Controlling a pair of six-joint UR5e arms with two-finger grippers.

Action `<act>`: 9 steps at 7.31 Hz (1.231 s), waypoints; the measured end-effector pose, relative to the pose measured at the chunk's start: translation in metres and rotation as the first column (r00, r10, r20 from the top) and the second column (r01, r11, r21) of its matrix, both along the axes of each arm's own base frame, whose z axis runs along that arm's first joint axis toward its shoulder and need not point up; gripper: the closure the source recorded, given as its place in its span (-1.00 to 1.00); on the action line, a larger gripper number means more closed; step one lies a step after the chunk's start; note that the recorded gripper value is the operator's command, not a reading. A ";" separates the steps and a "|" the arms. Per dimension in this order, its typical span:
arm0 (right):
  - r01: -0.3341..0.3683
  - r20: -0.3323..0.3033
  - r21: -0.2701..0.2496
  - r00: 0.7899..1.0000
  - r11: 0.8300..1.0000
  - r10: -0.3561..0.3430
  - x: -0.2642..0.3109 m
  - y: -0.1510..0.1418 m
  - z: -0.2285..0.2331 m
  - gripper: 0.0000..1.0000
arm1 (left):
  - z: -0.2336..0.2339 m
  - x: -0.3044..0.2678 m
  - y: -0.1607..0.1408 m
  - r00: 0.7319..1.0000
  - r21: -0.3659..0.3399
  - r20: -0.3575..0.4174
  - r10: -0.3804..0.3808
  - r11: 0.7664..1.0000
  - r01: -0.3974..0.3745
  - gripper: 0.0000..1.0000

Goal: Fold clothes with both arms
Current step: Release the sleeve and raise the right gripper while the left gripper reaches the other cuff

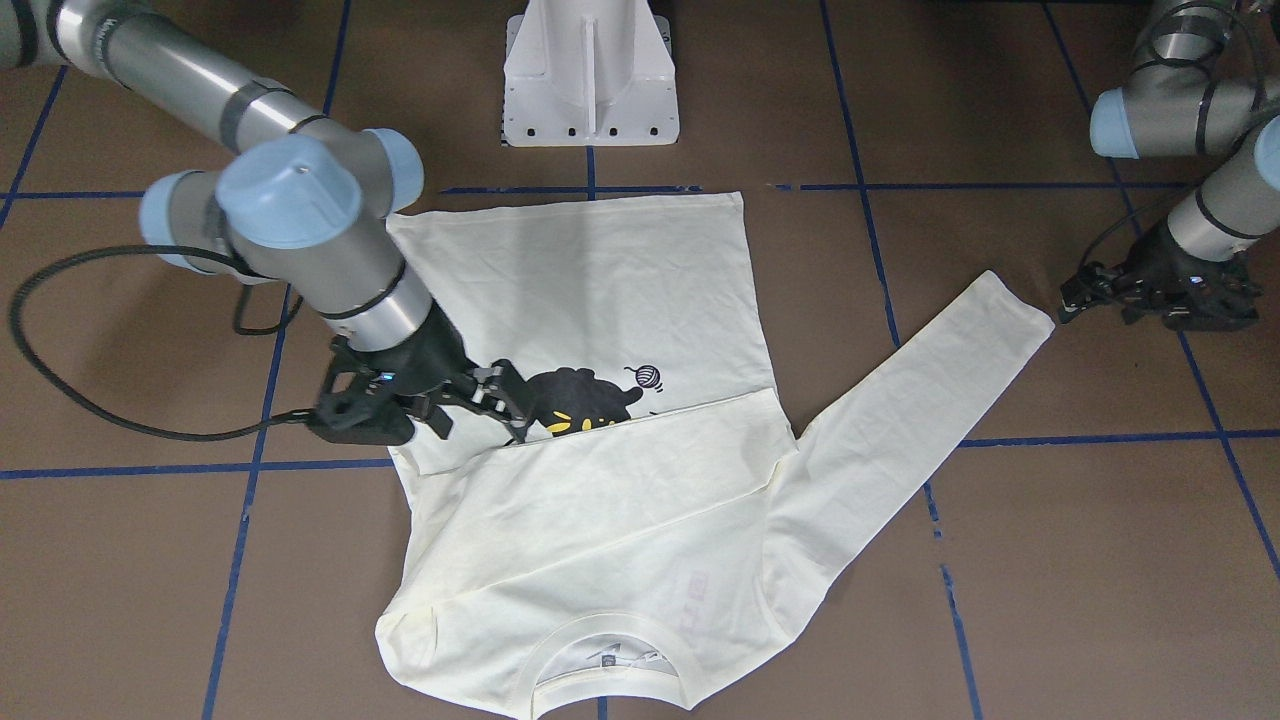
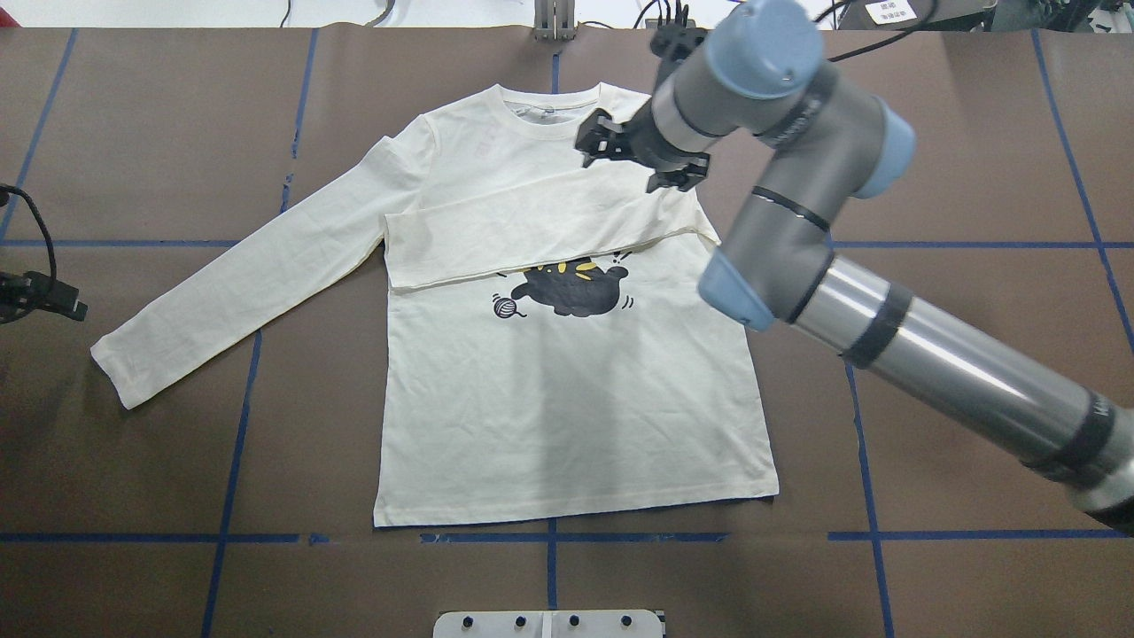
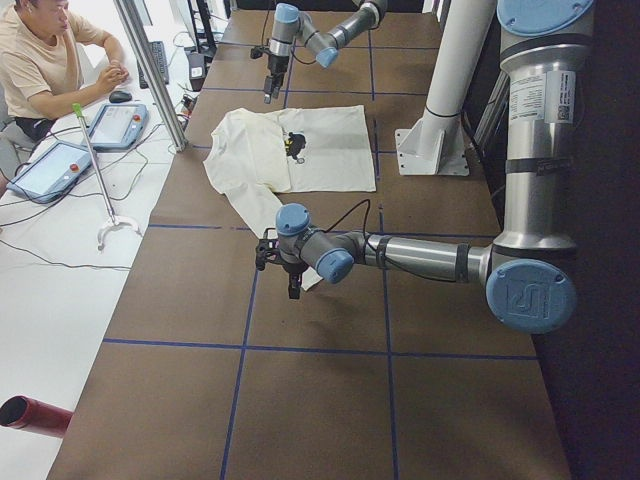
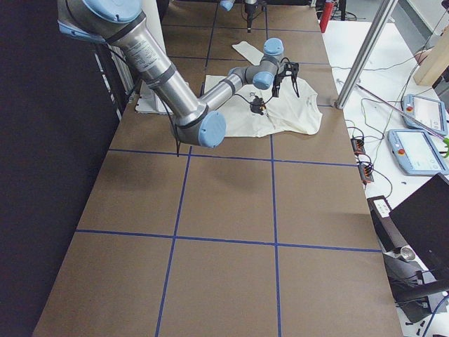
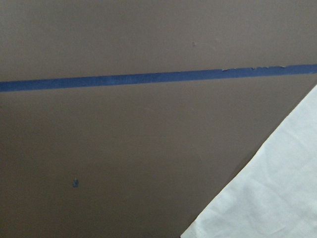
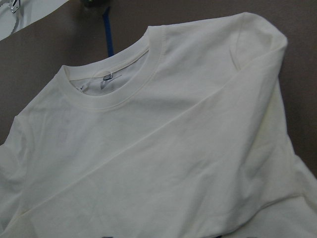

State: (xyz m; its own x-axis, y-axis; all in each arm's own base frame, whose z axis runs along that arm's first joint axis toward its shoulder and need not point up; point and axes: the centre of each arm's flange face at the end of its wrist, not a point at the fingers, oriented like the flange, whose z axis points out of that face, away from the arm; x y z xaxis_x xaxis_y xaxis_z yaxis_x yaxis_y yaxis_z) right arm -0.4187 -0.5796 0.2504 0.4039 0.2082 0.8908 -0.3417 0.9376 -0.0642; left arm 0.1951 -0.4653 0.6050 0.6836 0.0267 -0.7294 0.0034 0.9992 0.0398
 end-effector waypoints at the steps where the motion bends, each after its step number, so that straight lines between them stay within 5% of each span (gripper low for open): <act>1: -0.022 -0.005 -0.007 1.000 1.000 0.022 0.031 0.007 0.022 -0.86 | 0.004 0.011 0.004 1.000 -0.018 0.009 0.007 1.000 -0.007 -0.43; 7: -0.036 -0.028 -0.033 0.999 0.999 0.035 0.056 0.017 0.058 -0.87 | 0.012 0.043 -0.003 0.999 -0.041 0.021 0.035 0.999 -0.034 -0.18; 8: -0.033 -0.026 -0.033 0.999 0.999 0.032 0.056 0.018 0.057 -0.87 | 0.014 0.046 -0.001 0.999 -0.046 0.022 0.041 0.998 -0.040 0.18; 9: -0.032 -0.025 -0.033 0.999 0.999 0.031 0.056 0.018 0.057 -0.87 | 0.014 0.049 0.000 0.999 -0.048 0.021 0.046 0.998 -0.045 0.99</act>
